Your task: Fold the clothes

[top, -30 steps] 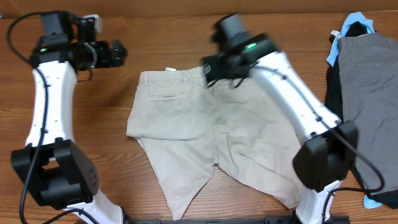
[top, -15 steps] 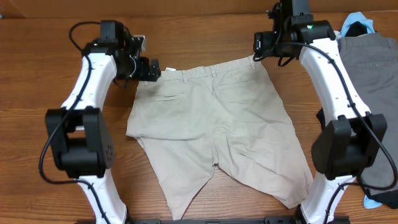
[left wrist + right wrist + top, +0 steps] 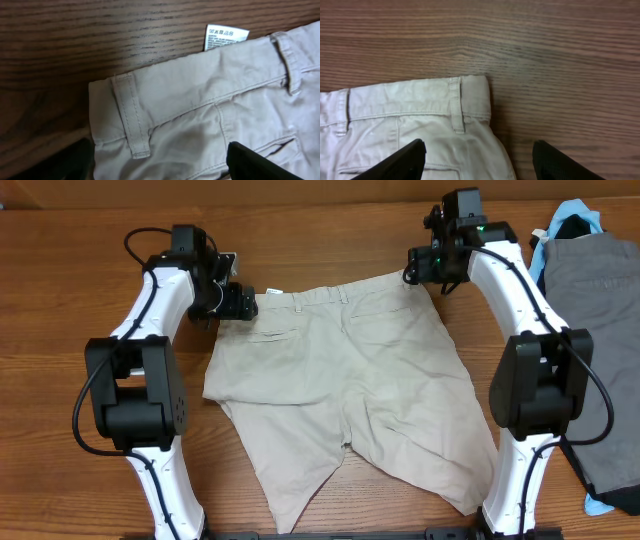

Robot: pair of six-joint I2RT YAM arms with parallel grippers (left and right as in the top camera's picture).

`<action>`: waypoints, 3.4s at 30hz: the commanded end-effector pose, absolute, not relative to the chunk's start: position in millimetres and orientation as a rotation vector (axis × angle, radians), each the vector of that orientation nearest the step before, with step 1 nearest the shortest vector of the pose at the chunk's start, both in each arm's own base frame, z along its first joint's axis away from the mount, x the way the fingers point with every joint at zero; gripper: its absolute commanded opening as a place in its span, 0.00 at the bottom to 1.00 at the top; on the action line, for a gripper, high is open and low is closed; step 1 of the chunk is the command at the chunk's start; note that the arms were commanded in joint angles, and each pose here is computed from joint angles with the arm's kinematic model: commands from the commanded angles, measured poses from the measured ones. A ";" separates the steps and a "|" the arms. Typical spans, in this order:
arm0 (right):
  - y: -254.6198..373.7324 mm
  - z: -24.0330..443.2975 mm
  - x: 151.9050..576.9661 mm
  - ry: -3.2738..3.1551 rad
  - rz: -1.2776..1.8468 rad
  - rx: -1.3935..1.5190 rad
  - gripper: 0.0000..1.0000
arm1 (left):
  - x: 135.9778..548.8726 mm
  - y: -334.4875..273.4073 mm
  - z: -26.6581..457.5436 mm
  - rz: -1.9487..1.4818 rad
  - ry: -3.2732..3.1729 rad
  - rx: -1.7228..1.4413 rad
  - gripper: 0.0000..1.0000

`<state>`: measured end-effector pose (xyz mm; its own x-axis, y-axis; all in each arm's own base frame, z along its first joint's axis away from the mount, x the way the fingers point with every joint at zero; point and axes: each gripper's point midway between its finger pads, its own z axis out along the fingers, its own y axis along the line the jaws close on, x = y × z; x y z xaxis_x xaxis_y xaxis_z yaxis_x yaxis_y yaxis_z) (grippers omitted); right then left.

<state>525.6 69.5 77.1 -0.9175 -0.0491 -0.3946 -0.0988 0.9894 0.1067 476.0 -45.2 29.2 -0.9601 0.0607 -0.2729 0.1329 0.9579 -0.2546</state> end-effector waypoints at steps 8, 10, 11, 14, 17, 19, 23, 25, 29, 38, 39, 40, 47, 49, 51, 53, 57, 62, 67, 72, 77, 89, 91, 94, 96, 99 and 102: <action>79.1 45.0 532.9 2.763 0.251 -0.128 0.72 | 485.9 -37.8 11.3 -0.322 2.849 0.144 0.79; 79.2 44.7 533.8 2.760 0.250 -0.128 0.72 | 487.9 -37.8 5.6 -0.324 2.850 0.132 0.77; 79.3 44.9 534.1 2.758 0.251 -0.128 0.72 | 488.9 -37.9 3.3 -0.325 2.849 0.128 0.73; 79.4 44.6 535.1 2.755 0.251 -0.128 0.70 | 490.9 -38.3 -3.8 -0.328 2.851 0.113 0.63; 79.3 39.4 534.7 2.753 0.251 -0.128 0.65 | 492.2 -40.5 -8.1 -0.332 2.851 0.109 0.42; 79.3 35.0 533.8 2.754 0.251 -0.128 0.63 | 492.9 -41.9 -8.1 -0.331 2.848 0.113 0.24; 79.0 27.0 530.2 2.763 0.252 -0.127 0.56 | 497.5 -46.4 -6.4 -0.330 2.826 0.129 0.04; 79.0 25.8 529.6 2.765 0.252 -0.127 0.52 | 502.7 -48.1 -4.0 -0.329 2.805 0.129 0.04; 79.0 25.6 529.6 2.765 0.254 -0.121 0.51 | 524.9 -49.6 13.8 -0.323 2.724 0.117 0.04; 87.8 29.8 534.9 2.733 0.323 -0.126 0.52 | 607.3 -65.0 120.8 -0.292 2.368 0.183 0.06; 88.0 30.4 536.3 2.728 0.326 -0.113 0.53 | 613.9 -68.0 130.4 -0.289 2.329 0.191 0.14; 88.0 30.9 537.5 2.725 0.329 -0.093 0.56 | 619.5 -70.4 138.3 -0.288 2.294 0.197 0.30; 99.3 36.1 541.3 2.697 0.427 -0.074 0.69 | 628.8 -80.6 155.4 -0.290 2.225 0.210 1.00; 106.8 38.1 537.2 2.702 0.492 -0.087 0.72 | 625.2 -77.6 161.9 -0.302 2.249 0.177 1.00; 112.9 42.5 531.1 2.714 0.550 -0.089 0.72 | 618.5 -73.6 173.1 -0.315 2.285 0.143 0.99; 112.6 48.1 524.4 2.739 0.564 -0.036 0.73 | 607.4 -71.3 186.8 -0.322 2.331 0.128 1.00; 108.6 64.8 505.6 2.795 0.563 0.029 0.73 | 577.0 -69.5 210.8 -0.325 2.442 0.124 1.00; 102.8 99.3 477.0 2.847 0.542 0.080 0.73 | 543.3 -67.3 230.7 -0.327 2.543 0.118 1.00; 105.4 115.3 430.6 2.986 0.511 0.090 0.74 | 525.6 -67.0 231.5 -0.330 2.605 0.119 1.00; 125.9 98.4 392.1 3.130 0.490 0.032 0.74 | 518.4 -66.0 227.1 -0.327 2.641 0.116 1.00; 164.0 86.2 371.9 3.174 0.482 -0.043 0.75 | 515.8 -67.0 225.7 -0.330 2.652 0.117 1.00; 188.5 46.5 340.7 3.235 0.270 0.045 0.73 | 512.7 -66.7 224.1 -0.330 2.667 0.115 1.00; 184.4 36.4 331.1 3.266 0.251 0.050 0.73 | 513.1 -66.9 224.3 -0.330 2.665 0.116 1.00; 179.3 19.2 319.7 3.293 0.234 0.048 0.72 | 514.2 -67.6 224.9 -0.330 2.659 0.118 1.00; 175.5 8.6 314.6 3.302 0.229 0.056 0.69 | 515.3 -69.4 225.6 -0.330 2.653 0.123 1.00; 167.2 -6.5 310.7 3.303 0.229 0.085 0.66 | 518.5 -73.3 227.2 -0.331 2.637 0.136 1.00; 155.7 -17.0 310.0 3.301 0.225 0.131 0.65 | 522.9 -79.7 230.0 -0.331 2.611 0.165 1.00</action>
